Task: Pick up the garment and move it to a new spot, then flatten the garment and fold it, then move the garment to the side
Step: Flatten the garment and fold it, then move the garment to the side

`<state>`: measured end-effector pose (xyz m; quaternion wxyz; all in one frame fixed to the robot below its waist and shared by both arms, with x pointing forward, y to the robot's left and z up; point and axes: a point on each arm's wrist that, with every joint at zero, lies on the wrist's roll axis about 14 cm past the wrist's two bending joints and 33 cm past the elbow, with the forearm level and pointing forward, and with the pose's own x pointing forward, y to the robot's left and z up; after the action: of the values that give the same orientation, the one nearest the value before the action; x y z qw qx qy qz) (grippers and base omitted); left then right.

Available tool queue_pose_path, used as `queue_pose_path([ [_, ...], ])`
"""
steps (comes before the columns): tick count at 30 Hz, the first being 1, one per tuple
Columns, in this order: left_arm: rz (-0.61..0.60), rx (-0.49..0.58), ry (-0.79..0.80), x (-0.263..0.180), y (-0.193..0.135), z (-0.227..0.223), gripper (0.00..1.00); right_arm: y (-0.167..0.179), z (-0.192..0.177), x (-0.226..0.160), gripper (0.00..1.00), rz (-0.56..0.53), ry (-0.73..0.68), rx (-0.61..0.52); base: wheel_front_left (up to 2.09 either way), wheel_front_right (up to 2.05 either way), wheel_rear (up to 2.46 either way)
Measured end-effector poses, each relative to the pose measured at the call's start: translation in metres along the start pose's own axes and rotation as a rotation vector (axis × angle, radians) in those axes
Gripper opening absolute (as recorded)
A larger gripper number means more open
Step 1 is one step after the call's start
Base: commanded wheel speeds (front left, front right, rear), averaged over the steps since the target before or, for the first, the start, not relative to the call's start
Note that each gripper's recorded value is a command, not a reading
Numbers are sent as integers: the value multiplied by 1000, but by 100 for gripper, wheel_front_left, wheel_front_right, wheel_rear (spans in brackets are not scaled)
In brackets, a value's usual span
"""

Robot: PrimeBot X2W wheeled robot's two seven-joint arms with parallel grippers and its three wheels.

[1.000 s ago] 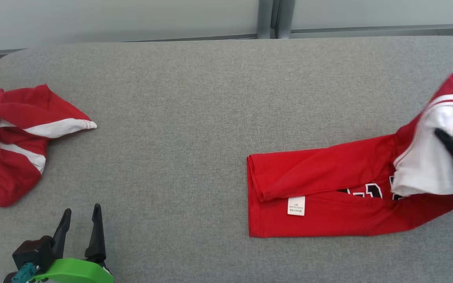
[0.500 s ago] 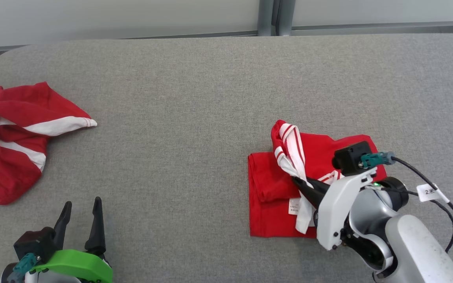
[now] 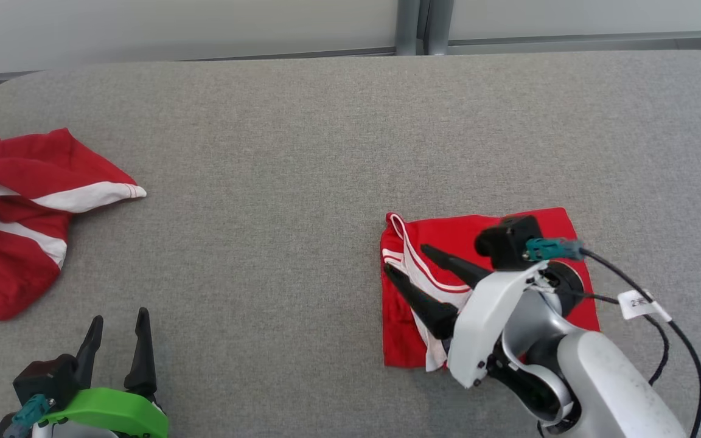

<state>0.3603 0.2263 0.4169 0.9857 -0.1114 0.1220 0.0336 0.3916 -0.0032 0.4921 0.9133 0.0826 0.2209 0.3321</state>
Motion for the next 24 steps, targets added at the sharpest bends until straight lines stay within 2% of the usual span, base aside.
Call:
queue_pose_path([
  [4,-3,-1,-3,1,-1,1,100,-3,38,-17,100,4,-141,53,0,0,0],
  [7,-4,-2,-6,3,-2,2,100,-45,49,-41,100,-117,-186,68,0,0,0],
  [8,-7,-5,-7,4,-4,2,100,-80,42,-59,100,-221,-165,82,0,0,0],
  [9,-10,-7,-7,4,-5,2,100,-98,35,-68,100,-274,-146,97,0,0,0],
  [13,-11,-12,-3,6,-7,0,100,-144,-2,-93,100,-411,-34,156,0,0,0],
  [20,4,-10,-7,5,-2,0,100,-171,-50,-103,100,-464,139,253,0,0,0],
  [24,15,-8,-10,3,1,1,100,-169,-61,-93,100,-426,194,314,0,0,0],
])
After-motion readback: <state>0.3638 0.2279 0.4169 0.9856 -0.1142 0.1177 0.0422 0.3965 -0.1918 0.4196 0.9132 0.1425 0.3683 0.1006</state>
